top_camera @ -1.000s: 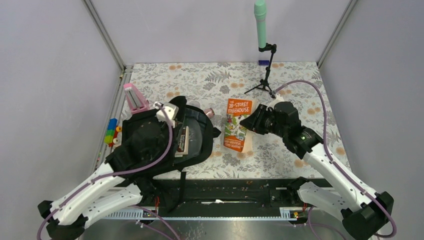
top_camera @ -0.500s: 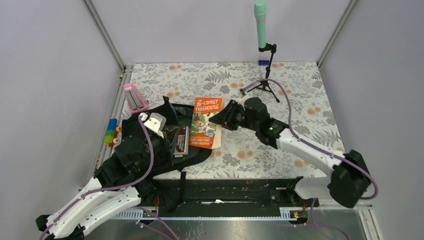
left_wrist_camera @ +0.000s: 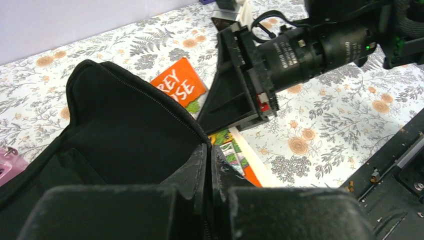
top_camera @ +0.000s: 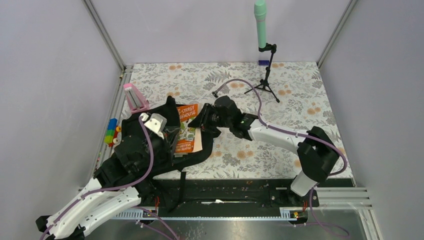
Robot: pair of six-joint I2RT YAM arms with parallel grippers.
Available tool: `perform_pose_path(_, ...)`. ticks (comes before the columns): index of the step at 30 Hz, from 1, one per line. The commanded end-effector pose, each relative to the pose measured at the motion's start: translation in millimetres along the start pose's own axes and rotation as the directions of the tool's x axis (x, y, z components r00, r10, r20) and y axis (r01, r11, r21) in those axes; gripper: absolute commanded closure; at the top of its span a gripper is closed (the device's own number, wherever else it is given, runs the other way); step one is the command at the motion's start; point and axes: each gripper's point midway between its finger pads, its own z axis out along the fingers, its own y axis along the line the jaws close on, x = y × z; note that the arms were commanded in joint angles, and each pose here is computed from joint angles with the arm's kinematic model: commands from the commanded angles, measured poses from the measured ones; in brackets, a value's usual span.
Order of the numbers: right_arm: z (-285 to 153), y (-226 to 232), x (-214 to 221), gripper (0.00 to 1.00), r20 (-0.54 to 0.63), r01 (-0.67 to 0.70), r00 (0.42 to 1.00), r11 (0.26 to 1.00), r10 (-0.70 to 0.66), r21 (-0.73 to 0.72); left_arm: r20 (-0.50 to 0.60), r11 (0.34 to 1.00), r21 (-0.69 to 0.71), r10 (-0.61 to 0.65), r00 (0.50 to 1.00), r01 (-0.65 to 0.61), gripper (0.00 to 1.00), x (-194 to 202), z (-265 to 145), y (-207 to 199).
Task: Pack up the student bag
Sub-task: Place the book in the student bag.
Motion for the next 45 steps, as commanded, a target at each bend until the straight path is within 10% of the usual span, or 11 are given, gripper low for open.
perform_pose_path(1,8,42,-7,1.0,0.007,0.038,0.999,0.995,-0.037,-0.087,0.134,0.995,0.089,-0.048,0.99,0.036,1.0,-43,-2,-17)
perform_pose_path(17,94,18,33,1.0,-0.007,0.12,0.993,0.991,-0.12,0.059,0.122,0.991,0.124,-0.056,0.991,0.041,1.0,-41,3,-24)
perform_pose_path(32,69,14,23,0.27,0.043,0.313,0.948,0.948,-0.316,0.061,0.102,0.99,0.133,-0.059,0.993,0.045,1.0,-36,7,-26)
perform_pose_path(45,-28,-2,-30,0.22,0.14,0.483,0.861,0.873,-0.488,0.074,0.064,0.993,0.114,-0.048,0.997,0.04,1.0,-27,15,-24)
